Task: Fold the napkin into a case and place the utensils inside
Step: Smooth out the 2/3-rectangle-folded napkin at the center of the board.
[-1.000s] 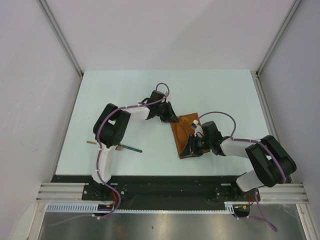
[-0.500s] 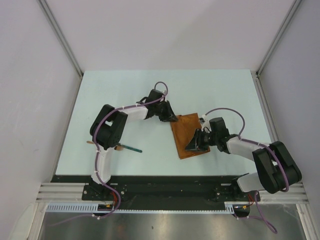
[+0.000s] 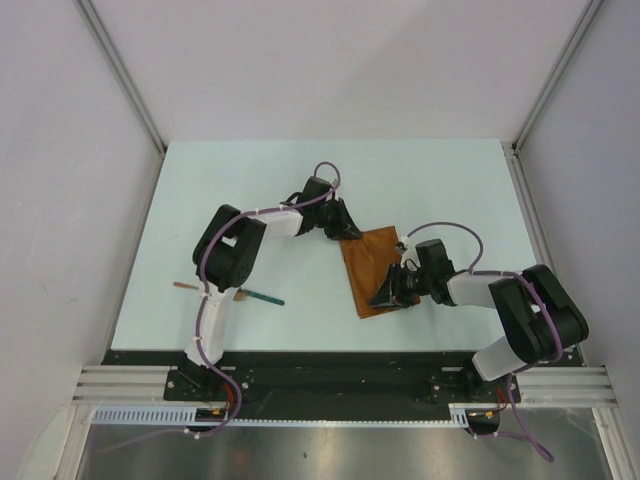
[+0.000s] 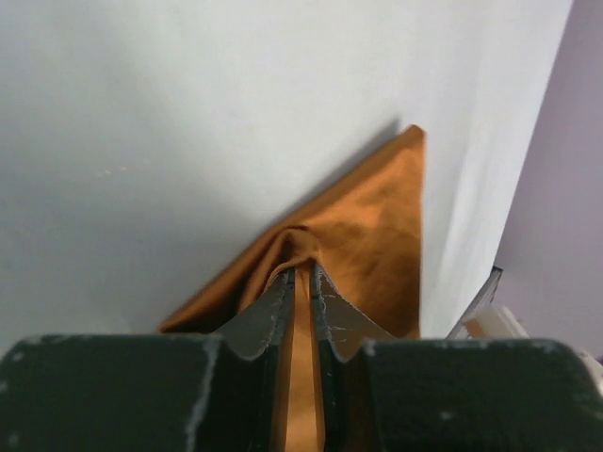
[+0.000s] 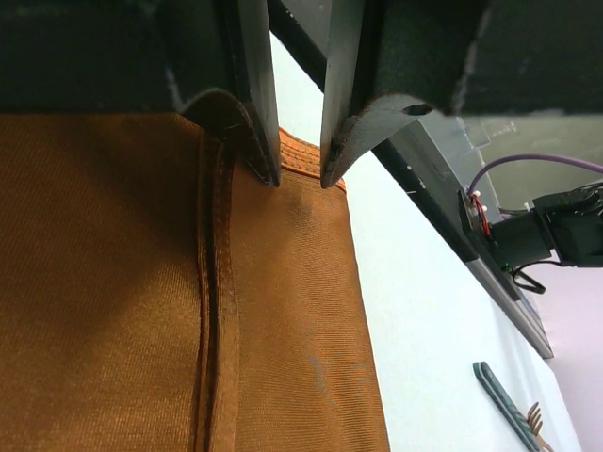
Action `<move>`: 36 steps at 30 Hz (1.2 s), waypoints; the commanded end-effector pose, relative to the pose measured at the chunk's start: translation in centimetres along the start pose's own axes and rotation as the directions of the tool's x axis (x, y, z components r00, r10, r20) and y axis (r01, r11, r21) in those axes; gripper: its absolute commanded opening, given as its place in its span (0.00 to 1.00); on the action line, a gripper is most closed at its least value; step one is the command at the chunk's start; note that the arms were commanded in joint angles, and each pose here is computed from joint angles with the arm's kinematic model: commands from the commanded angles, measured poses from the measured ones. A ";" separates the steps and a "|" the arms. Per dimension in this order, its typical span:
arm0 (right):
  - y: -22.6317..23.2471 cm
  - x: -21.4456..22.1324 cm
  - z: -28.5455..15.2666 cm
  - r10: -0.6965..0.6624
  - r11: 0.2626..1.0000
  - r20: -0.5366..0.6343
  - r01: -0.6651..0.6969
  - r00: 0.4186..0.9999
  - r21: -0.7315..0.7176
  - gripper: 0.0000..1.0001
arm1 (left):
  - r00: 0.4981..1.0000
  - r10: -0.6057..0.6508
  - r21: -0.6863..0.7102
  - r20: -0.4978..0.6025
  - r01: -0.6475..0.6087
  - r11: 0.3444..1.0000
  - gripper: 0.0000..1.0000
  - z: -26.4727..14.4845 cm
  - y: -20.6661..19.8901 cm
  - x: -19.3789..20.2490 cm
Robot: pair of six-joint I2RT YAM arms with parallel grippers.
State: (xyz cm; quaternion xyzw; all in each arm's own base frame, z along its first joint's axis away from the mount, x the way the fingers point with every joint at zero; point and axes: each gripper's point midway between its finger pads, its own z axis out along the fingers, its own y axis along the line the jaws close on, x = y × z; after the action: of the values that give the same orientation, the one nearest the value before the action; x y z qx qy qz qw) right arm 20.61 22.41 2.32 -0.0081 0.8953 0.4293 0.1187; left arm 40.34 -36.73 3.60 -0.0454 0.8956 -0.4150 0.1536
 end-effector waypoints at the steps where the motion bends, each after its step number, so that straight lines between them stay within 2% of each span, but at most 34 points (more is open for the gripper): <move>1: -0.1 -0.1 0.2 -0.018 1.000 0.009 0.018 1.000 -0.014 0.29 | 1.000 -0.021 0.040 0.007 0.020 0.999 0.15 1.2 -0.1 -0.8; 6: -0.5 0.5 0.2 -0.018 1.000 0.007 0.018 1.000 -0.001 0.29 | 0.999 -0.036 0.046 -0.007 0.036 0.998 0.14 2.8 0.8 -0.7; 11: -1.7 1.2 0.0 -0.020 0.999 -0.009 0.020 1.000 0.042 0.28 | 0.999 -0.037 0.046 0.007 0.037 0.998 0.13 2.5 0.7 -1.0; 19: 0.0 0.5 -1.8 -0.053 0.998 0.036 0.051 0.998 0.045 0.29 | 1.000 -0.012 0.016 0.002 0.012 1.000 0.13 2.2 1.5 -1.4; 24: 1.1 -0.4 -2.6 -0.069 0.997 0.045 0.067 0.997 0.045 0.29 | 1.000 0.001 0.058 -0.024 0.000 0.998 0.15 2.0 0.6 -1.0; 27: 2.1 -2.1 -3.7 -0.085 0.995 0.083 0.081 0.993 0.055 0.30 | 0.998 0.061 0.095 -0.002 -0.060 0.994 0.26 0.6 -1.8 -1.5; 32: 1.8 -5.6 -7.3 -0.052 0.992 0.229 0.024 0.972 0.123 0.36 | 0.989 0.147 0.109 0.029 -0.149 0.983 0.52 -2.7 -5.9 -2.3; 33: 1.5 -6.0 -7.8 -0.035 0.991 0.246 0.002 0.969 0.135 0.39 | 0.984 0.171 0.121 0.050 -0.176 0.977 0.55 -3.8 -7.3 -2.6; 34: 1.2 -6.5 -8.5 -0.023 0.989 0.271 -0.017 0.962 0.145 0.44 | 0.979 0.194 0.123 0.060 -0.201 0.972 0.62 -4.3 -8.0 -2.6; 36: 0.0 -7.1 -10.0 0.007 0.984 0.319 -0.063 0.948 0.168 0.55 | 0.972 0.227 0.119 0.056 -0.232 0.965 0.67 -5.2 -9.0 -2.0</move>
State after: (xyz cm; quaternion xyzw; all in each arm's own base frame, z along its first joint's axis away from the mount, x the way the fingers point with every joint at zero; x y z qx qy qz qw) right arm 24.58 17.17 9.18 0.0415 0.8936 0.3809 0.2338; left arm 40.19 -37.77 5.81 -0.0019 0.8872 -0.4366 0.1495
